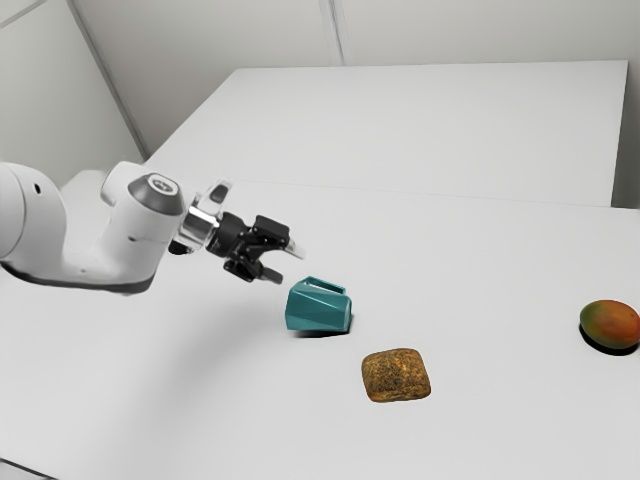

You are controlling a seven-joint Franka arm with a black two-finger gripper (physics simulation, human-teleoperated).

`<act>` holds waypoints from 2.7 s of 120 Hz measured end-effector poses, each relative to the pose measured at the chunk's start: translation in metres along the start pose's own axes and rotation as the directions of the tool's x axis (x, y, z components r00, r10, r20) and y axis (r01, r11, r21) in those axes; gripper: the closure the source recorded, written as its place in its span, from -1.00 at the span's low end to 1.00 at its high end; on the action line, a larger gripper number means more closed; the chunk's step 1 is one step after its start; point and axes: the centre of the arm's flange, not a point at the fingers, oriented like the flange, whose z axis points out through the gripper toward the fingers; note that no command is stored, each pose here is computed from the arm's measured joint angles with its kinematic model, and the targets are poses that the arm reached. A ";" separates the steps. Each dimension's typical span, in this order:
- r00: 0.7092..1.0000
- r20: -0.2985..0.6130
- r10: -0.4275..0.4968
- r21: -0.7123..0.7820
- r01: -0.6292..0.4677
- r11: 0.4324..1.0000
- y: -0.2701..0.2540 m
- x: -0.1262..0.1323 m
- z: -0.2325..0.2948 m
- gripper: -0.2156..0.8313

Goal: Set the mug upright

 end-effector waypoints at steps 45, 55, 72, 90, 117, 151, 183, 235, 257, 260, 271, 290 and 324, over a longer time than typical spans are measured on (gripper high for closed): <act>0.995 -0.003 0.100 -0.042 -0.100 0.994 -0.023 -0.002 0.023 -0.55; 0.994 0.008 0.108 -0.052 -0.107 0.993 -0.024 -0.004 0.026 -0.55; 0.994 0.036 0.106 -0.068 -0.104 0.992 -0.030 -0.007 0.034 -0.55; 0.993 0.055 0.106 -0.076 -0.101 0.992 -0.035 -0.010 0.041 -0.55; 0.991 0.085 0.107 -0.097 -0.099 0.990 -0.037 -0.013 0.048 -0.55; 0.988 0.114 0.105 -0.123 -0.091 0.988 -0.035 -0.017 0.056 -0.55; 0.988 0.121 0.098 -0.158 -0.078 0.984 -0.031 -0.020 0.060 -0.11; 0.988 0.115 0.100 -0.161 -0.081 0.984 -0.028 -0.019 0.059 0.81; 0.989 0.102 0.111 -0.159 -0.094 0.983 -0.021 -0.017 0.053 0.88; 0.988 0.098 0.116 -0.159 -0.100 0.982 -0.018 -0.017 0.050 0.88; 0.987 0.083 0.140 -0.159 -0.125 0.979 -0.007 -0.015 0.041 0.90; 0.972 0.087 0.218 -0.114 -0.207 0.972 0.015 -0.012 0.017 0.91; 0.912 0.223 0.344 0.089 -0.370 0.925 0.039 0.001 -0.025 0.91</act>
